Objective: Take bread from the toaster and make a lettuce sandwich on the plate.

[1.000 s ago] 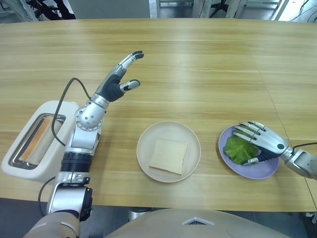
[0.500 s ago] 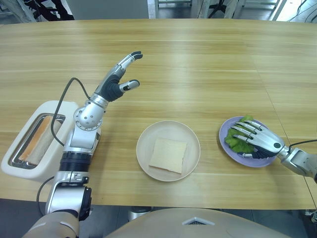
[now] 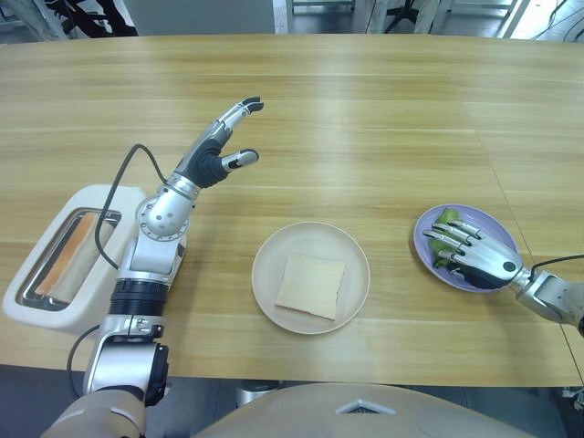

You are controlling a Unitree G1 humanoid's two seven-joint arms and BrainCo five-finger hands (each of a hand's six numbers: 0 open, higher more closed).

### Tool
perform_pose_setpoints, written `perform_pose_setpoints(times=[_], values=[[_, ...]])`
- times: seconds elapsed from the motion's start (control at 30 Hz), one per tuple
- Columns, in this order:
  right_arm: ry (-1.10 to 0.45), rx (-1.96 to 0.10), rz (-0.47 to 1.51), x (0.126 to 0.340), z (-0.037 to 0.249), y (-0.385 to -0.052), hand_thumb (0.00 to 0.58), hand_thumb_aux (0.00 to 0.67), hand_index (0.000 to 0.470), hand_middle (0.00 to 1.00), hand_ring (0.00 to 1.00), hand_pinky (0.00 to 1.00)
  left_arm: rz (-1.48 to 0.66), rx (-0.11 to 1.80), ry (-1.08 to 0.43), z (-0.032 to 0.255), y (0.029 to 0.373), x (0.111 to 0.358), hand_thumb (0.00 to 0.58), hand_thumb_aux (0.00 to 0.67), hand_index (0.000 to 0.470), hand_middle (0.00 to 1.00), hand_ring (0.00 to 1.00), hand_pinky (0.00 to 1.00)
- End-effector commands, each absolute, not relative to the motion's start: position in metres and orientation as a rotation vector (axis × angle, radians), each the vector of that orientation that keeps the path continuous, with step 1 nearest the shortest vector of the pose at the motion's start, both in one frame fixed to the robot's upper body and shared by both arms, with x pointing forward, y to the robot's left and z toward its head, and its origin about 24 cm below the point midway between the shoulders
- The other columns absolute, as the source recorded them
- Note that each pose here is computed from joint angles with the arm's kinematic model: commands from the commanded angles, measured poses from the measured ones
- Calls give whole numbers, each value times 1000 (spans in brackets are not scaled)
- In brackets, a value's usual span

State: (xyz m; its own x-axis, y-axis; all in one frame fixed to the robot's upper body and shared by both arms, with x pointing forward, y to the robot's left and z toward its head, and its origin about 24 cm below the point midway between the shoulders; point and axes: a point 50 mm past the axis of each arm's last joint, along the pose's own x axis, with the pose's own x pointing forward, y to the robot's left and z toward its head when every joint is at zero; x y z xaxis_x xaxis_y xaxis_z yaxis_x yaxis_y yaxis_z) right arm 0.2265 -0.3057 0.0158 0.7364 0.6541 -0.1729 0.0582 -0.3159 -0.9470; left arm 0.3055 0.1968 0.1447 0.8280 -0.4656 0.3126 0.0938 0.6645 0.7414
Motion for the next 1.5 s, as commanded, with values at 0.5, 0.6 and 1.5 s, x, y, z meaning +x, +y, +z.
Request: perform_pose_setpoints(times=[0.5,0.6,1.5], values=[[-721,-1838,577,236,51,-295,580,670,460,0,0,0,-346,805,-502,141,196,308,0,0,0,0,0,0],[-744,-1856,552,238,62,-295,580,670,460,0,0,0,-347,806,-503,141,195,308,0,0,0,0,0,0],[-1176,-1635,623,255,96,-177,580,670,460,0,0,0,-335,789,-523,142,190,310,0,0,0,0,0,0]])
